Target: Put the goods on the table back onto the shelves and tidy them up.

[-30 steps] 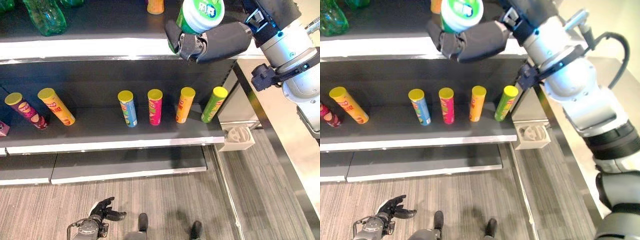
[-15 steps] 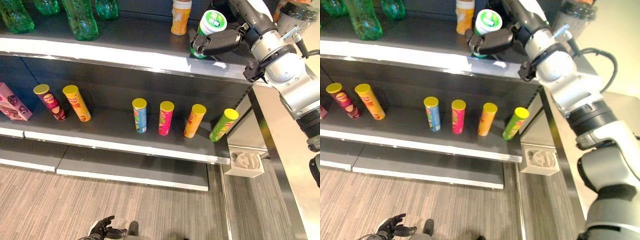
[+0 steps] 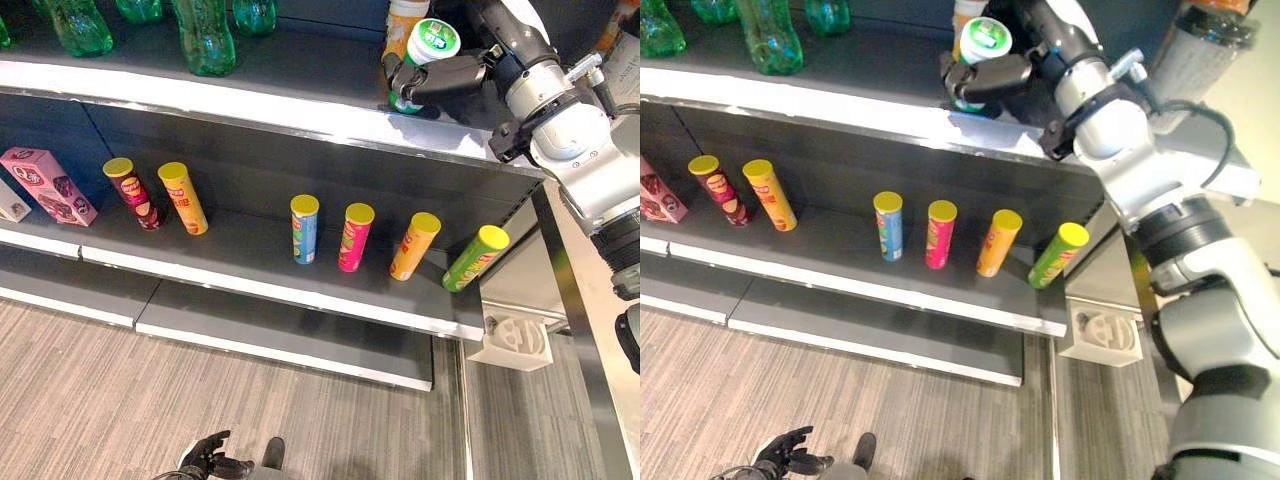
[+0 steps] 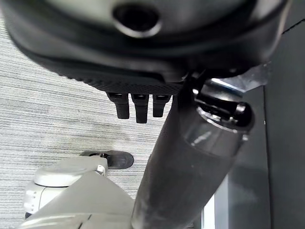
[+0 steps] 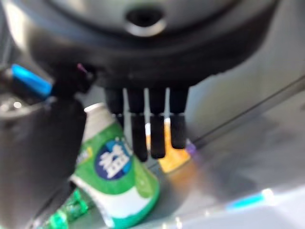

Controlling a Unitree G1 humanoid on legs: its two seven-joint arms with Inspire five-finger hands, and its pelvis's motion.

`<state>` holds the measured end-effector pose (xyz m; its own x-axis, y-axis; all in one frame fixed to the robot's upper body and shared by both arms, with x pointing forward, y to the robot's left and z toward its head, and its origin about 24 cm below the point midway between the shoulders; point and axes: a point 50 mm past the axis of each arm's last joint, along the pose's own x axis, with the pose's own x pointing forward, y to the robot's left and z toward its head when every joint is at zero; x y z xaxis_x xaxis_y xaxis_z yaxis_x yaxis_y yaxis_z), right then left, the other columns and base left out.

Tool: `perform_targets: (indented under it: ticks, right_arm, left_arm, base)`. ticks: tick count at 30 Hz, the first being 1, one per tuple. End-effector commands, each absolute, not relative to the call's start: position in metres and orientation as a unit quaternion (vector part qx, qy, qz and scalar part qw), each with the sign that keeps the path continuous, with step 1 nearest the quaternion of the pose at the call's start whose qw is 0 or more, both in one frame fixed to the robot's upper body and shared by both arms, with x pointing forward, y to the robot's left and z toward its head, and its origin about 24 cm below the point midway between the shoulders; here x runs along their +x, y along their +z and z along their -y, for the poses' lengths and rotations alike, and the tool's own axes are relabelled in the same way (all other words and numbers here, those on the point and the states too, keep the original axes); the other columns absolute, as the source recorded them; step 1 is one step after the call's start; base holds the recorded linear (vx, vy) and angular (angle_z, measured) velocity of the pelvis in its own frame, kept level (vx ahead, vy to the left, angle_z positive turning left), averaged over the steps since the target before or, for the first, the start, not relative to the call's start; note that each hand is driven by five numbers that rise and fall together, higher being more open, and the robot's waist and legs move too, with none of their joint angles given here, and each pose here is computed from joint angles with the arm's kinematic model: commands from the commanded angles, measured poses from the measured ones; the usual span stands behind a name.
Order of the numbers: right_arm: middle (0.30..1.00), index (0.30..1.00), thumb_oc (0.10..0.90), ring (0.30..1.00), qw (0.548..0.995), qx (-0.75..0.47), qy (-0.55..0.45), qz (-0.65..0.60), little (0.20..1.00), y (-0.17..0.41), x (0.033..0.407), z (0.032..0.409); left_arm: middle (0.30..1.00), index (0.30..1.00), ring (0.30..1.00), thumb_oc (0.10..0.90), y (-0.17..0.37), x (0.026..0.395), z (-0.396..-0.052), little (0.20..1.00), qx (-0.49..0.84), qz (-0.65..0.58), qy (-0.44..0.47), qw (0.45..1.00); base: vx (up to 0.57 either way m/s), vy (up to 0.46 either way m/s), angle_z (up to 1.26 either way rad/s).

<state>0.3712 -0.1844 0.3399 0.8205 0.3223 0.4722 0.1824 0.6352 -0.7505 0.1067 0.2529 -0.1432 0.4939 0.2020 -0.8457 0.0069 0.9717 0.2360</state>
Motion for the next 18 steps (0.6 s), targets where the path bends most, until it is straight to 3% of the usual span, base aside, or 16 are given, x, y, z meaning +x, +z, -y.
perform_targets:
  ticks: [1, 18]
  right_arm:
    - [0.3, 0.3, 0.4, 0.3, 0.821, -0.395, 0.022, 0.412, 0.3, 0.4135, 0.3465, 0.1632]
    - [0.3, 0.3, 0.4, 0.3, 0.816, -0.411, 0.031, 0.406, 0.3, 0.4107, 0.351, 0.1533]
  left_arm:
    - [0.9, 0.9, 0.9, 0.8, -0.1332, 0.1223, -0.2697, 0.9, 0.151, -0.474, 0.054, 0.866]
    - [0.9, 0.9, 0.9, 0.8, -0.1343, 0.1218, -0.2686, 0.9, 0.159, -0.477, 0.049, 0.863]
  base:
    - [0.0, 0.0, 0.0]
    - [0.0, 0.0, 0.0]
